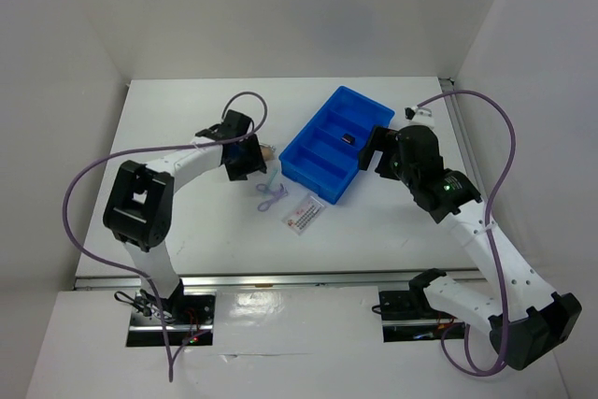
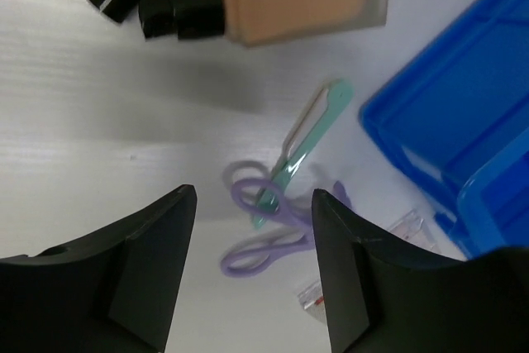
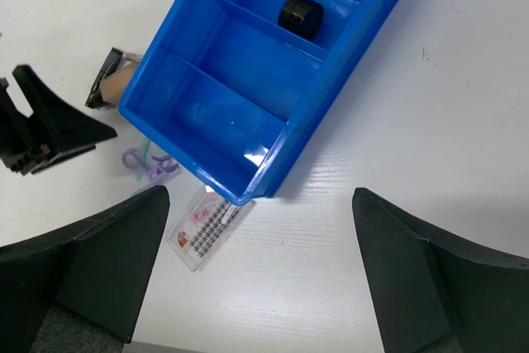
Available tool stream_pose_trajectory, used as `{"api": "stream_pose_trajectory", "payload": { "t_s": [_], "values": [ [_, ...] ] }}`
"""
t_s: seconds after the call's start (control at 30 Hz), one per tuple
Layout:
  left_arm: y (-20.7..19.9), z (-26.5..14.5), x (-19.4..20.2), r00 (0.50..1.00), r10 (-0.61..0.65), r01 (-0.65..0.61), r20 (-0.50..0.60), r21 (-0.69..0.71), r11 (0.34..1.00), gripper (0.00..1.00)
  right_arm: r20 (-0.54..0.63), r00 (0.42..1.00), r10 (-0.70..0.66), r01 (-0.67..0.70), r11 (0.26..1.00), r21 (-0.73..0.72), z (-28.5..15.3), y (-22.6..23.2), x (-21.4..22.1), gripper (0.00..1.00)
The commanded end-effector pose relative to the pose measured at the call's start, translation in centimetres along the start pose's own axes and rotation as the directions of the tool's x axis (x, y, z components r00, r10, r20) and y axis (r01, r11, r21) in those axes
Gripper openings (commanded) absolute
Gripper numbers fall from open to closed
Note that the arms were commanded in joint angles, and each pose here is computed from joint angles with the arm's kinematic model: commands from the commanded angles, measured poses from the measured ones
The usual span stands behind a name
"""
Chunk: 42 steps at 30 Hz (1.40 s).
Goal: Organize the makeup
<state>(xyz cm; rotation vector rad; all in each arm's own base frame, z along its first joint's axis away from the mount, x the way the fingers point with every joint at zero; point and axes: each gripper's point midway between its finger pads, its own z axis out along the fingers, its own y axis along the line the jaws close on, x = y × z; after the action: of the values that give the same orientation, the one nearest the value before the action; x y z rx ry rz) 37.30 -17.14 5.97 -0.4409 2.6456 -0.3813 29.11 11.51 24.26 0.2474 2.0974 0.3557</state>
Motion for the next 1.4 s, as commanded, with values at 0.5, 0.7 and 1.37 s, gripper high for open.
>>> {"api": "stream_pose_trajectory", "payload": {
  "t_s": [0.5, 0.7, 1.37],
  "values": [
    [-1.9, 2.4, -9.7, 0.985, 0.083, -0.069, 0.154, -0.093, 0.993, 0.8, 0.016, 1.0, 0.015, -0.015, 1.0, -0.028, 0.3, 0.7, -0.6, 0.99],
    [-1.6, 4.7, -9.4, 0.993, 0.072, -0.066, 0.097, -0.065, 0.996, 0.91, 0.011, 1.0, 0.025, -0.024, 0.999, -0.036, 0.2, 0.9, -0.5, 0.99],
    [-0.7, 1.1, -2.5, 0.993, 0.12, -0.119, 0.011, -0.031, 0.992, 0.74, 0.001, 0.999, 0.035, -0.034, 0.997, -0.064, 0.4, 1.5, -0.2, 0.99]
  ]
}}
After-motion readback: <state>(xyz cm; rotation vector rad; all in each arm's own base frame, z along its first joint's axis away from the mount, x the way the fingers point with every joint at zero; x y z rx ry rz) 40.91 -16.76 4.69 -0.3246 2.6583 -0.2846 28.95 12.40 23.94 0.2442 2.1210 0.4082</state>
